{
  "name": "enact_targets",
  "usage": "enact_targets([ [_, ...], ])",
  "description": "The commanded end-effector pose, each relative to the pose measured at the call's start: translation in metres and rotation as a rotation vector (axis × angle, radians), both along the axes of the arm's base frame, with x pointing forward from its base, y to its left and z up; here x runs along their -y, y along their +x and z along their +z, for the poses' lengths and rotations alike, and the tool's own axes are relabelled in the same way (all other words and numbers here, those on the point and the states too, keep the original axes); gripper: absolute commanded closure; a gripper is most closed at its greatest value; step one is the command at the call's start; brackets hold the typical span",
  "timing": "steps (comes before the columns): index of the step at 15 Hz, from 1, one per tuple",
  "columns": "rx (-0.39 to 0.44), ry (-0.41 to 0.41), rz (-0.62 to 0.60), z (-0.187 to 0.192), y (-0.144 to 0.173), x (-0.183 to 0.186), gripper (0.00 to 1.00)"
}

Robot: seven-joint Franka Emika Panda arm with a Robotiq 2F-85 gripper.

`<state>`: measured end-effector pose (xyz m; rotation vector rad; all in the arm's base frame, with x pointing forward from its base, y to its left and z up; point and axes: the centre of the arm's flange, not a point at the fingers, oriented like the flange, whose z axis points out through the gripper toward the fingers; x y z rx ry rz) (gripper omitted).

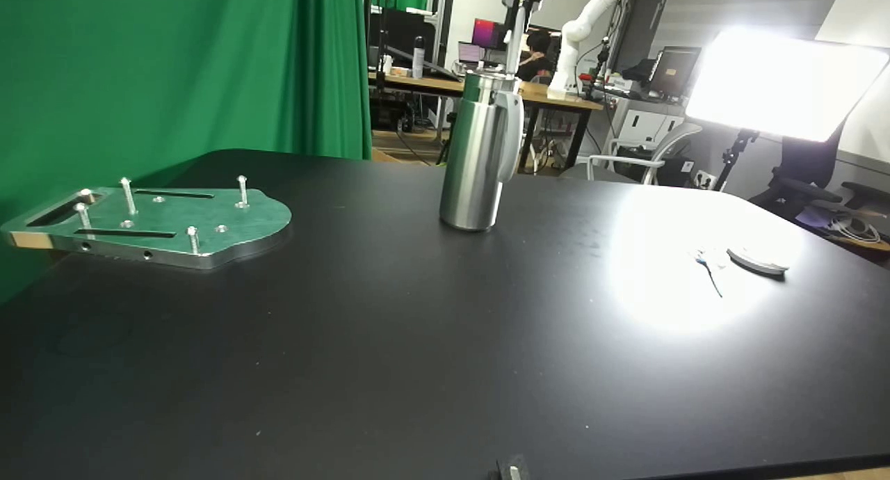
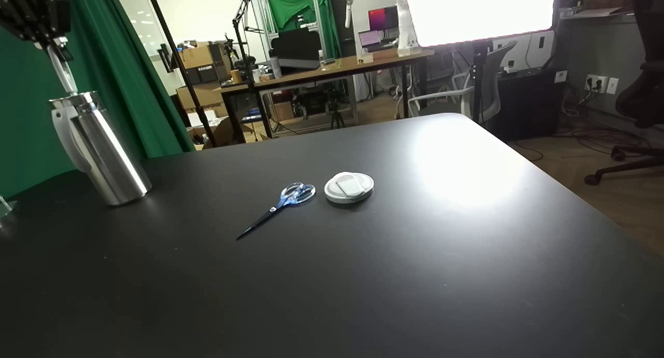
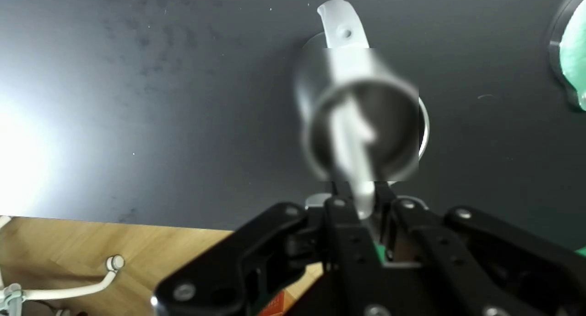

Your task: Move the bottle brush up and down repeatedly in the thermos flask

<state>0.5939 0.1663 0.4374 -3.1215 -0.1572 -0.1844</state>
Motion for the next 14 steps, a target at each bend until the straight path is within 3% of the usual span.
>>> enact_targets([
  [1,0.042,0.004,-0.018,0.033,-0.003,0.005,0.96],
  [8,0.143,0.019,-0.016,0.117,-0.018,0.016,0.96],
  [14,0.209,0.035,-0.016,0.166,-0.033,0.019,0.96],
])
